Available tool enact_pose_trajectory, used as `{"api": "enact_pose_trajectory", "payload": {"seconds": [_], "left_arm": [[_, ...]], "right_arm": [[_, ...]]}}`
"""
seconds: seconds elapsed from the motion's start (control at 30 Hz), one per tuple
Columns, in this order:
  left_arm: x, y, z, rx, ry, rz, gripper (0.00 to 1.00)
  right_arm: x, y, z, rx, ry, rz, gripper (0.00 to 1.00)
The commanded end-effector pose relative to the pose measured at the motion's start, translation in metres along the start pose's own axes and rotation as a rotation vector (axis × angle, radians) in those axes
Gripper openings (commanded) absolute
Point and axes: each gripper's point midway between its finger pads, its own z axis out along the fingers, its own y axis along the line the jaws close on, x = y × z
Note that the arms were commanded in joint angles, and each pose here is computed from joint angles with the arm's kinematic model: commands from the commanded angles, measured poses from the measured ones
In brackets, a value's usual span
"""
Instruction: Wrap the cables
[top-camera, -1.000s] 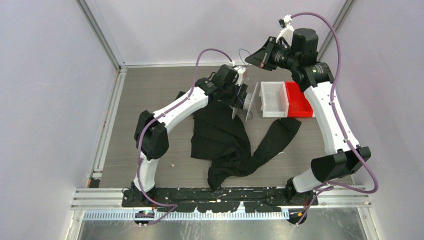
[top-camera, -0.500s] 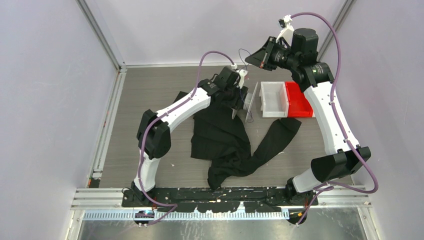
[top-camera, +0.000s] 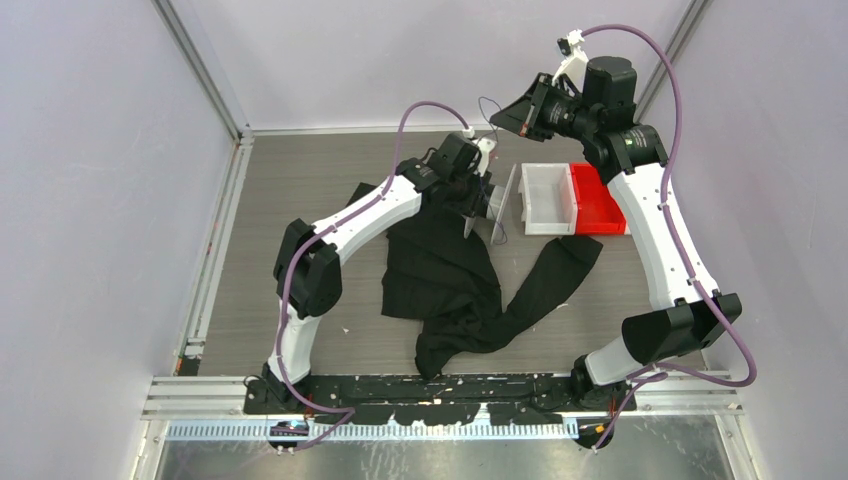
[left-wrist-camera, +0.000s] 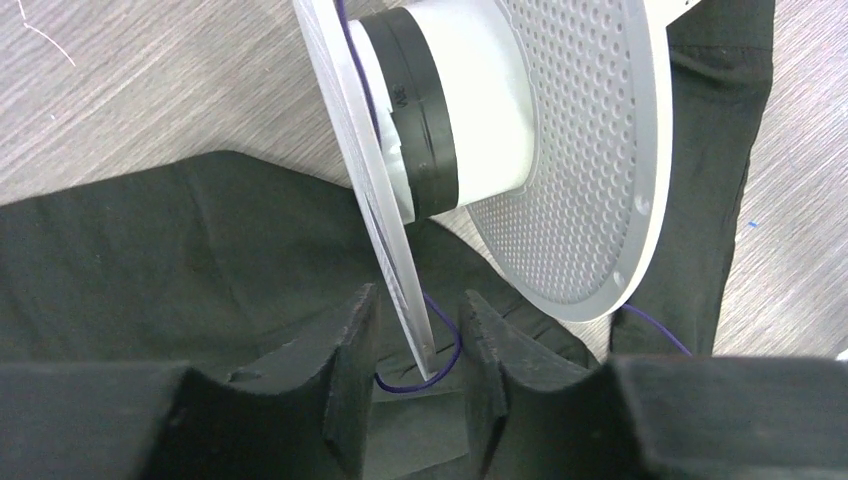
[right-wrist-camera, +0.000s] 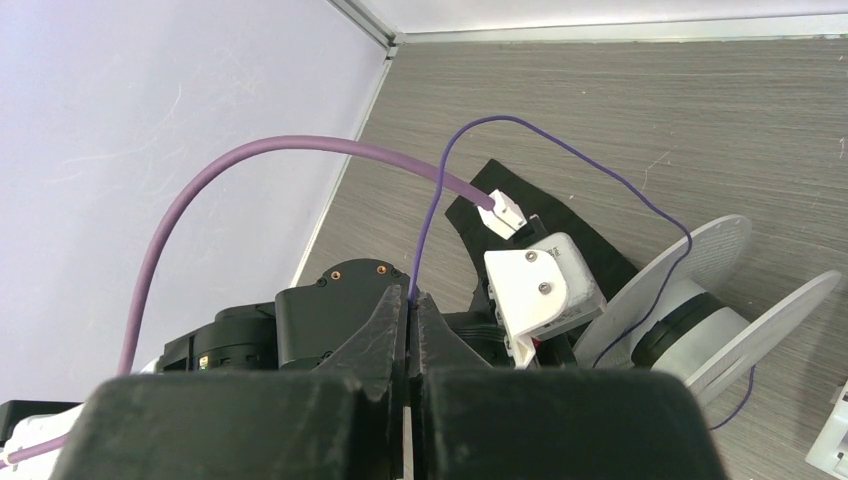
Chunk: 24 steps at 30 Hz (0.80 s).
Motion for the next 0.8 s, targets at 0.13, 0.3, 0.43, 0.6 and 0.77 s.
{"api": "enact_pose_trajectory", "payload": {"seconds": [0.13,0.3,0.43,0.6,0.77], "left_arm": [[-0.024,-0.001,-0.001,-0.017,-0.083,0.006,0.21],[-0.023,0.0,0.0,-0.02,-0.082,0.008,0.02],[-0.023,0.002,-0.001,-0.031,-0.081,0.011,0.0],[-0.024,0.003,-0.005,-0.037,-0.086,0.012,0.01],[-0.036,0.022,-0.028,-0.141,-0.127,0.032,0.0]], "right_arm": [[-0.008,0.016,-0.014,-0.023,-0.037,-0.034,0.01],[-0.008,0.015,-0.014,-0.022,-0.034,-0.034,0.01],[-0.007,0.014,-0.014,-0.018,-0.033,-0.034,0.01],[-0.007,0.014,-0.017,-0.01,-0.035,-0.037,0.01],[-0.012,0.018,-0.032,0.029,-0.049,-0.072,0.04]]}}
